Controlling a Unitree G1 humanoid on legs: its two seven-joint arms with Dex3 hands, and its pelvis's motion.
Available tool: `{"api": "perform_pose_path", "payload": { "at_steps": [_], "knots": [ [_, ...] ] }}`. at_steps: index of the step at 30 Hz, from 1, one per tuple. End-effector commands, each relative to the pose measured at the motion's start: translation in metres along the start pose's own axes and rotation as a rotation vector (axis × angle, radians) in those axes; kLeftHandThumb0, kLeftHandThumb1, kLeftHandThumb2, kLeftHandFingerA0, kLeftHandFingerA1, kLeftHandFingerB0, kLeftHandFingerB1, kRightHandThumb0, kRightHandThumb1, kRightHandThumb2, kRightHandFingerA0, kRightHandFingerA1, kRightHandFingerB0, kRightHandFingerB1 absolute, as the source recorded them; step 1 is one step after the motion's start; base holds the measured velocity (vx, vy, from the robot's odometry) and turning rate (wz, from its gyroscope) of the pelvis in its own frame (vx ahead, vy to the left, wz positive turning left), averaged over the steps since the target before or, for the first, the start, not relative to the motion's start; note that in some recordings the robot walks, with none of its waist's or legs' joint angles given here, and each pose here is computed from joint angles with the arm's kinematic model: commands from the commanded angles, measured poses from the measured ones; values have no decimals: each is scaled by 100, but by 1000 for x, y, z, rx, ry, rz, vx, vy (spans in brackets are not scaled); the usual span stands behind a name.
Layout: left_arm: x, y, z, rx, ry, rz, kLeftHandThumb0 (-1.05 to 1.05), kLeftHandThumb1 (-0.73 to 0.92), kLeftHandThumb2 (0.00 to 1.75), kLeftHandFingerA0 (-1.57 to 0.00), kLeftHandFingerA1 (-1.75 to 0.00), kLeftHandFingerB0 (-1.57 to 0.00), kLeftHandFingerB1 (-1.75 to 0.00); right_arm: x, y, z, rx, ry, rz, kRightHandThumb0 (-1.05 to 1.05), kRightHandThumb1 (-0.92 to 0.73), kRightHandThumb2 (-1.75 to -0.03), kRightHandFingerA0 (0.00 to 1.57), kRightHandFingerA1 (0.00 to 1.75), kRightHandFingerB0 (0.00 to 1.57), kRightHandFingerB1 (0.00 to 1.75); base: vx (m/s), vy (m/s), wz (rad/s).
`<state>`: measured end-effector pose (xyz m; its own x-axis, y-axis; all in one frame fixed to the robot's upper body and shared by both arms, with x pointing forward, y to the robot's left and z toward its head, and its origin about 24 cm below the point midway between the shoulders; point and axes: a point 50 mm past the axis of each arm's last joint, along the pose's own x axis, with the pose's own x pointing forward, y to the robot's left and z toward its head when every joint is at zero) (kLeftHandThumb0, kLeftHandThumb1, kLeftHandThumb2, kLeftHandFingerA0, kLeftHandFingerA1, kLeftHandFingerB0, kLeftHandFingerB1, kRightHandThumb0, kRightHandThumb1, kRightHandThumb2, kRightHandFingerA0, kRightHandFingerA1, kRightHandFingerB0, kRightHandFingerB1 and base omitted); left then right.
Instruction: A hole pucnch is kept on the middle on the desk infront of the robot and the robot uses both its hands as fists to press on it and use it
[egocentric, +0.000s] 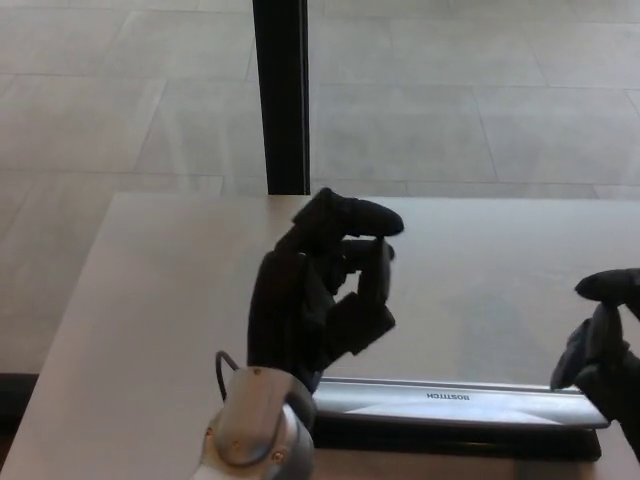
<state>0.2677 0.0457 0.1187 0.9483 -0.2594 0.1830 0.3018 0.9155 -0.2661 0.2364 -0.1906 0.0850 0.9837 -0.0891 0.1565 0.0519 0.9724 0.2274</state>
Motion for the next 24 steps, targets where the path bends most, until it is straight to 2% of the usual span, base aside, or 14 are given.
{"api": "perform_pose_path", "payload": {
  "at_steps": [1,5,8,14,15,17,18,19,20,22,23,24],
  "knots": [
    [-17,-34,-33,-144,196,91,-27,78,98,-85,-175,-52,-175,-10,8,-15,-75,88,53,-37,-70,-99,106,175,61,169,0,0,0],
    [-19,-35,-37,-151,215,109,-25,80,96,-85,-175,-51,-174,-11,10,-18,-92,93,64,-36,-69,-101,106,175,62,170,0,0,0],
    [-19,-35,-44,-170,233,129,-28,81,96,-85,-175,-46,-174,-9,13,-20,-117,94,84,-40,-70,-95,104,175,62,167,0,0,0],
    [-18,-32,-53,-202,253,182,-29,82,93,-87,-175,-49,-172,1,17,-22,-111,85,92,-38,-71,-94,102,175,61,166,0,0,0],
    [-19,-31,-56,-214,250,194,-29,78,100,-89,-175,-50,-173,2,19,-23,-97,85,93,-38,-70,-96,102,175,62,166,0,0,0],
    [-21,-30,-60,-220,258,215,-29,77,101,-89,-175,-52,-171,2,19,-25,-103,90,91,-37,-70,-98,101,175,62,165,0,0,0],
    [-26,-28,-68,-242,280,265,-33,77,95,-89,-175,-53,-172,2,19,-29,-117,98,74,-39,-67,-100,102,175,65,164,0,0,0],
    [-29,-27,-74,-260,290,295,-36,80,87,-82,-175,-56,-166,1,19,-33,-116,107,65,-40,-67,-98,102,175,65,165,0,0,0],
    [-32,-26,-79,-275,301,311,-38,86,82,-90,-175,-49,-175,1,18,-35,-118,109,60,-42,-67,-98,104,175,67,166,0,0,0],
    [-32,-25,-80,-280,301,322,-38,86,82,-90,-175,-49,-175,1,20,-36,-119,110,61,-42,-67,-98,104,175,67,166,0,0,0],
    [-38,-22,-92,-270,342,382,-39,89,76,-87,-175,-46,-170,-1,19,-43,-127,130,39,-44,-65,-98,105,175,68,167,0,0,0],
    [-40,-22,-95,-269,349,393,-38,89,77,-85,-175,-44,-167,-2,18,-45,-131,135,31,-44,-66,-98,104,175,66,168,0,0,0]
  ]
}}
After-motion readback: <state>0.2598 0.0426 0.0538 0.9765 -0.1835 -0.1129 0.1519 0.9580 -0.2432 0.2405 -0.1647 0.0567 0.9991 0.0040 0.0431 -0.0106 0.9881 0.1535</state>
